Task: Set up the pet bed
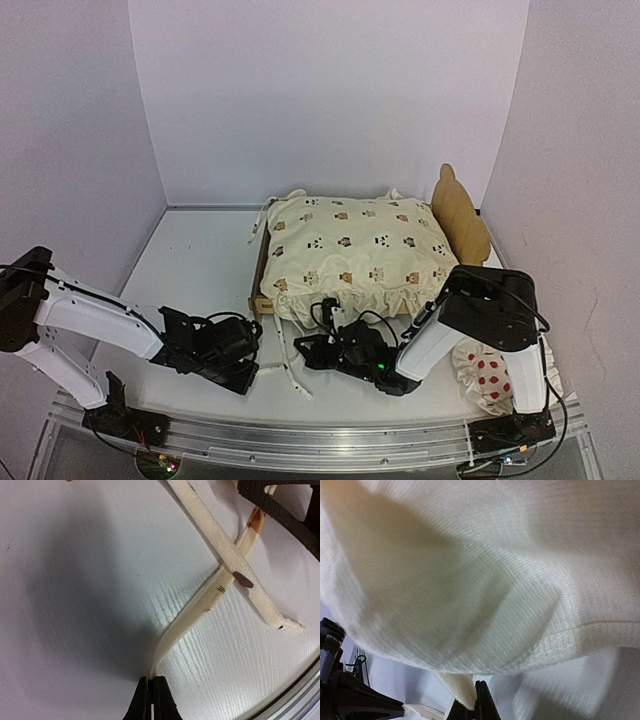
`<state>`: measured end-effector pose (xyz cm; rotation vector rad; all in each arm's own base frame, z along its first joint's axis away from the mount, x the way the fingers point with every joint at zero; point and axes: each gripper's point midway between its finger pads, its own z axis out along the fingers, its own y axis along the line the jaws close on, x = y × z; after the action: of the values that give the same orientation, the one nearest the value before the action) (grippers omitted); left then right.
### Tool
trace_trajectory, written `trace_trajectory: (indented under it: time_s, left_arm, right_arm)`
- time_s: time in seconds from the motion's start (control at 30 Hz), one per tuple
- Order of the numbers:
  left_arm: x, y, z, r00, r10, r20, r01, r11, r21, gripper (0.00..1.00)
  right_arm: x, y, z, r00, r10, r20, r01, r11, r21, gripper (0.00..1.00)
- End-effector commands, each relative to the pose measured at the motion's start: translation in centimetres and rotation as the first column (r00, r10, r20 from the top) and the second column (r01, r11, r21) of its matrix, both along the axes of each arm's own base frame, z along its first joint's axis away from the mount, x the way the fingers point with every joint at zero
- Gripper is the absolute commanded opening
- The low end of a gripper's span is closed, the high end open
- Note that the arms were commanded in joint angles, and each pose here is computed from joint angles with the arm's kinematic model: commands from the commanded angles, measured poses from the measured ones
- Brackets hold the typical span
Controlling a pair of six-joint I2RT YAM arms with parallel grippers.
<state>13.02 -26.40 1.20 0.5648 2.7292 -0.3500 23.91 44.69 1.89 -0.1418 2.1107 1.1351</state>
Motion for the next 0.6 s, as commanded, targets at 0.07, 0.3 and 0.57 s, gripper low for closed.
trace_trajectory:
  time_s: [0.07,0.3,0.57]
  left_arm:
    - [0.1,-1.2,3.6,0.999,-0.026,0.032,0.030,0.994,-0.108,0.00]
    - [1.1,-3.1,6.2,0.994,-0.043,0.102,0.062,0.979,-0.193,0.00]
    - [2.7,-6.3,8.0,0.981,-0.075,0.179,0.117,0.964,-0.237,0.00]
  right_arm:
    - [-1.4,-1.3,-2.3,0.997,0.059,-0.055,-0.066,0.988,-0.139,0.00]
    - [-1.9,-0.9,-1.6,0.994,0.102,-0.050,-0.109,0.981,-0.162,0.00]
    - [-2.2,-0.9,-0.7,0.989,0.143,-0.030,-0.146,0.968,-0.203,0.00]
